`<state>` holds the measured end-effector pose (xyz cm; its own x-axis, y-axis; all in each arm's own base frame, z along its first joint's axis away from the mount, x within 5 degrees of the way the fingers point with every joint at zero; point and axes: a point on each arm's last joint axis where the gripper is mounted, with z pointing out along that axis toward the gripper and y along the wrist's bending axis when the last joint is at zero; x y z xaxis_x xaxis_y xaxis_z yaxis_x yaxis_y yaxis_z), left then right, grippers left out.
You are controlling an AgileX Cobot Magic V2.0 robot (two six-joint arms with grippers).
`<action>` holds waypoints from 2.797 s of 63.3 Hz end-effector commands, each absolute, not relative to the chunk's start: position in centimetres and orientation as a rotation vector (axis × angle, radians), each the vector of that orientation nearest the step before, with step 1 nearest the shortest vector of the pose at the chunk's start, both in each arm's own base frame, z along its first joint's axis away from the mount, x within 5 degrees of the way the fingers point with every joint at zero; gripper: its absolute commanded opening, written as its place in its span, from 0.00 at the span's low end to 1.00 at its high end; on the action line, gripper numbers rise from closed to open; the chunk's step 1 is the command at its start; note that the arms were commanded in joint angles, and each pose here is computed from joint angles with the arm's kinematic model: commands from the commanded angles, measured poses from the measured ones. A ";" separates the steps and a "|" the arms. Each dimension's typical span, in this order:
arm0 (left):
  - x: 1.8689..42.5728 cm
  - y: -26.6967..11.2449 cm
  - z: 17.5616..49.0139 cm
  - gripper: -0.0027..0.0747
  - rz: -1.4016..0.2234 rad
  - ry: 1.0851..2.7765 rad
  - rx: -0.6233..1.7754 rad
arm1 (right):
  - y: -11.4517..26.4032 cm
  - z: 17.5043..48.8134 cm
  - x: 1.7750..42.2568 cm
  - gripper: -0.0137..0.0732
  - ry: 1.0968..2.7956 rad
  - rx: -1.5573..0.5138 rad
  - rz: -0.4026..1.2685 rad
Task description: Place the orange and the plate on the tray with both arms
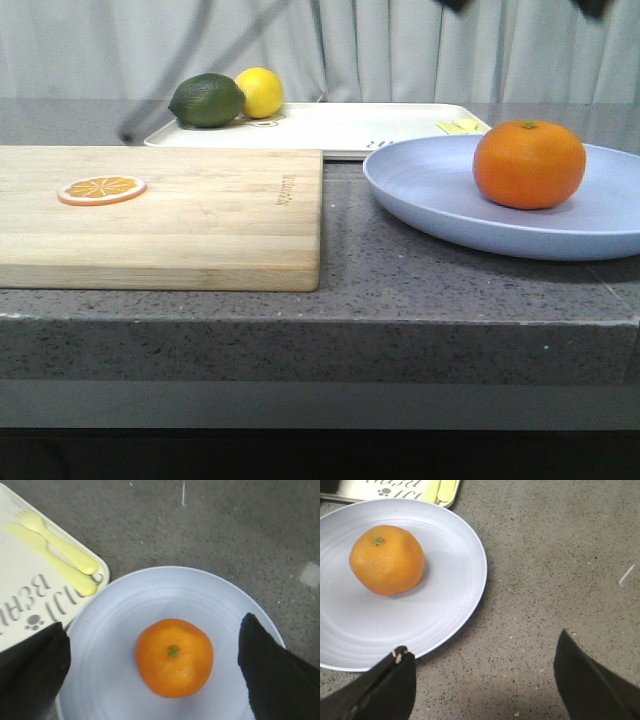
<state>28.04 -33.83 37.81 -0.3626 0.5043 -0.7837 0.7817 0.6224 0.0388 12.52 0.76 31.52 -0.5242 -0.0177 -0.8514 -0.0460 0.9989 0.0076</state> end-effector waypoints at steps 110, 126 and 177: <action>9.6 -4.1 38.3 0.89 -0.262 1.900 0.397 | -1.4 33.7 23.7 0.82 2.610 0.075 0.270; 9.6 -4.0 38.3 0.89 -0.253 1.899 0.399 | -3.2 31.1 26.6 0.82 2.606 0.206 0.579; 9.6 -4.0 38.3 0.89 -0.253 1.899 0.399 | -3.7 26.6 30.7 0.30 2.608 0.340 0.735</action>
<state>9.46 -3.99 36.98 -0.3957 0.1943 -0.8976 0.3988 0.9167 0.0226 30.57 -3.64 24.65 -0.9159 0.3166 -0.2466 0.1495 0.8395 0.5224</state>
